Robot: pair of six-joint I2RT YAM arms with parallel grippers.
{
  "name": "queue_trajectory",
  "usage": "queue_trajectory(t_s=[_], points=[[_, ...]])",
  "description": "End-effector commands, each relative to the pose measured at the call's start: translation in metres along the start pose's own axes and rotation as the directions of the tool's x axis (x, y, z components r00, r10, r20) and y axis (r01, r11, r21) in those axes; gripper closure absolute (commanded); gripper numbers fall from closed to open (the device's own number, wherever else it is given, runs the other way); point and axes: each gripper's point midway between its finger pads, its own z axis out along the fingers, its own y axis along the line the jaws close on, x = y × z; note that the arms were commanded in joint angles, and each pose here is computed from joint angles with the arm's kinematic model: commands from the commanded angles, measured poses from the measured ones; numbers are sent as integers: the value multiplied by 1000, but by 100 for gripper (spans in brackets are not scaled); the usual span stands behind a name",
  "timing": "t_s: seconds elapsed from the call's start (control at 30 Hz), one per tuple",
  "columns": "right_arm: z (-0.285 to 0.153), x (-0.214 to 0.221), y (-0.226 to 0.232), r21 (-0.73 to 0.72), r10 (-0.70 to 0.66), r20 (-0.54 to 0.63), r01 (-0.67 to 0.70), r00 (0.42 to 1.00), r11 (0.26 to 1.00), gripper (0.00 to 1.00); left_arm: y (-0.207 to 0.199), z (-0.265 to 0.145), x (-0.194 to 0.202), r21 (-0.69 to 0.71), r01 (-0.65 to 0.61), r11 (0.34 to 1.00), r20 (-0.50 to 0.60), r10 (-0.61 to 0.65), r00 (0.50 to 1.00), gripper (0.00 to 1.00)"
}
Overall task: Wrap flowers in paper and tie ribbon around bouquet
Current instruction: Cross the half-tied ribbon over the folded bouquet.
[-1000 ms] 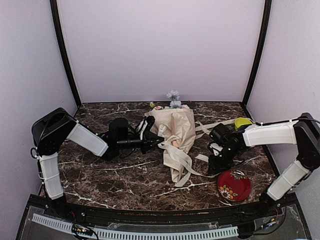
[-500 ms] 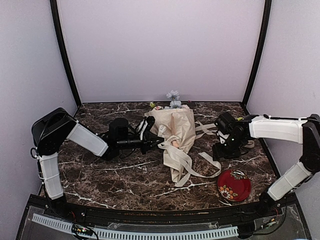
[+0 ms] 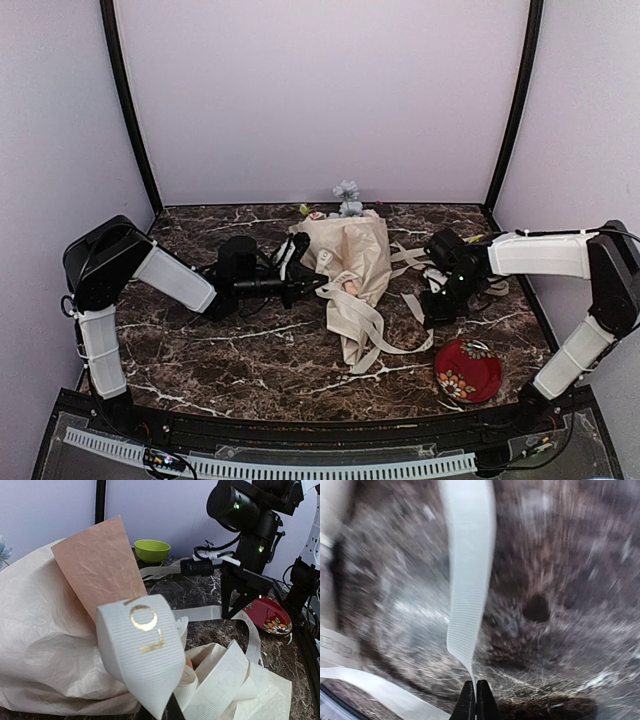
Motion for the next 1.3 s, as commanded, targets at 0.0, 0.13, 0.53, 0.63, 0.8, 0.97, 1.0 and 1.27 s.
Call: queue_trajectory(t_s=[0.0,0.13,0.53,0.63,0.8,0.97,1.0,1.27], points=[[-79,-70,24,-60,-58,263,77,963,995,100,-2,-5,-28,1,-43,999,48,43,998,100],[-173,-123,45,-77,-101,500,160,860,984,100,-1,-4,-26,2,-39,999,43,39,998,100],[-295,-191,97,-96,-145,787,353,599,931,100,0,-3,-20,-3,-29,1000,30,29,999,100],[-310,-200,103,-67,-166,825,386,540,920,100,1,-3,-18,-4,-27,1000,27,27,999,100],[-266,-195,128,-148,-215,781,509,587,848,100,1,-3,-20,-7,-26,1000,32,26,999,100],[-203,-178,132,-223,-207,710,493,673,841,100,1,-2,-20,-2,-24,1000,32,24,999,100],[-193,-176,129,-239,-188,693,468,695,851,100,1,-2,-19,-3,-24,1000,31,24,999,100],[-91,-154,46,-157,-25,444,106,896,982,99,0,-1,-21,0,-28,1000,34,28,999,100]])
